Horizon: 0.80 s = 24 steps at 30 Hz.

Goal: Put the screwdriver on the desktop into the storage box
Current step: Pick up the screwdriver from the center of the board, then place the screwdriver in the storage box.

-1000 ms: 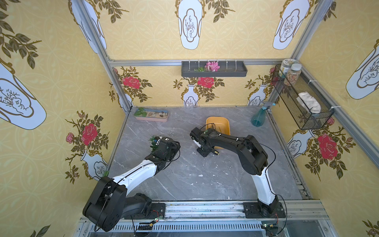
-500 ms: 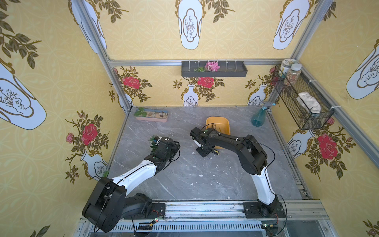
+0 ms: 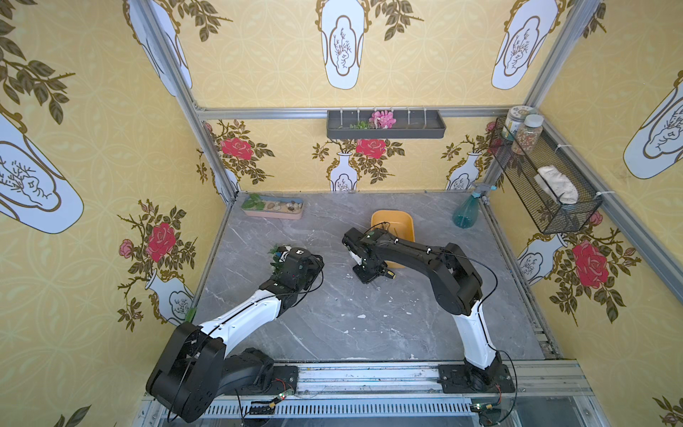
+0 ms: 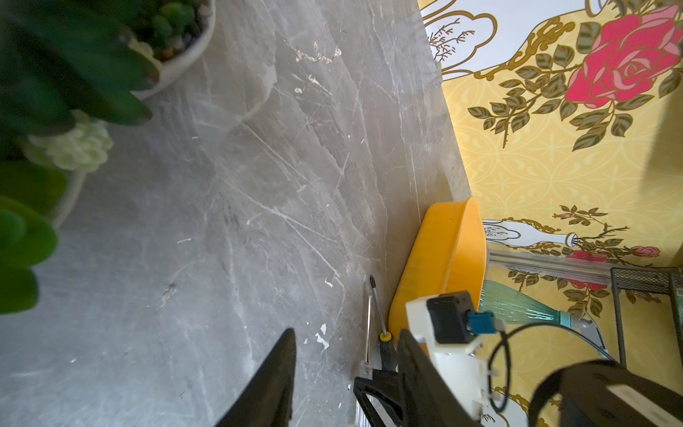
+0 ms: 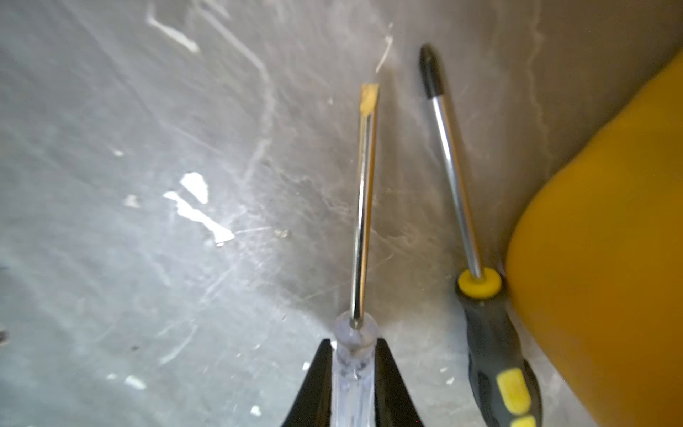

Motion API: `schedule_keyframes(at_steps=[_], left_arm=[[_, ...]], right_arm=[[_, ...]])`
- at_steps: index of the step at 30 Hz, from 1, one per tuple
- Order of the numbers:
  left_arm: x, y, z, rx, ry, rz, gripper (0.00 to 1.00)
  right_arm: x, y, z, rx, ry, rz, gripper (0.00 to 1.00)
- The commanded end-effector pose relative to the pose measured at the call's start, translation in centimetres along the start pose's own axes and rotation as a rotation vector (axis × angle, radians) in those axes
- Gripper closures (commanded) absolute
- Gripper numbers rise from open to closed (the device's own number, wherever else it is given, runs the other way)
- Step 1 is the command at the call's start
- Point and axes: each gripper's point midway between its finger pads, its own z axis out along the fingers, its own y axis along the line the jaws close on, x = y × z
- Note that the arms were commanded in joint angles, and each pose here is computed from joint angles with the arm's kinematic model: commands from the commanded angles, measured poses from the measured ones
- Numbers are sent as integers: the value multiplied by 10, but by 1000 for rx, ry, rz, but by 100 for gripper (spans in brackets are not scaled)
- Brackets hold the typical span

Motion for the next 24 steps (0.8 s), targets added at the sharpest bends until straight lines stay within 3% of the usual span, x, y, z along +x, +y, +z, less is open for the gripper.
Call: schedule_keyframes(at_steps=[1,8,14,20,24], left_arm=[[1,5,0,-13,1,5,53],[3,1,3,-5,15,9,54],[9,-2,8,-4,51,10,54],[19,-6,13,-2,104,-10,54],[28,-6,17,-9,138,-37,54]], right_arm=[[-13,1,-32,-71,-70,89,93],[-39,-64,-75,-118,-210,352,93],[-32,-143,-48,-31,-159,571,93],[-37,-161,-16,-69,-114,681,92],[-40,-157,-9,-90,-110,700,72]])
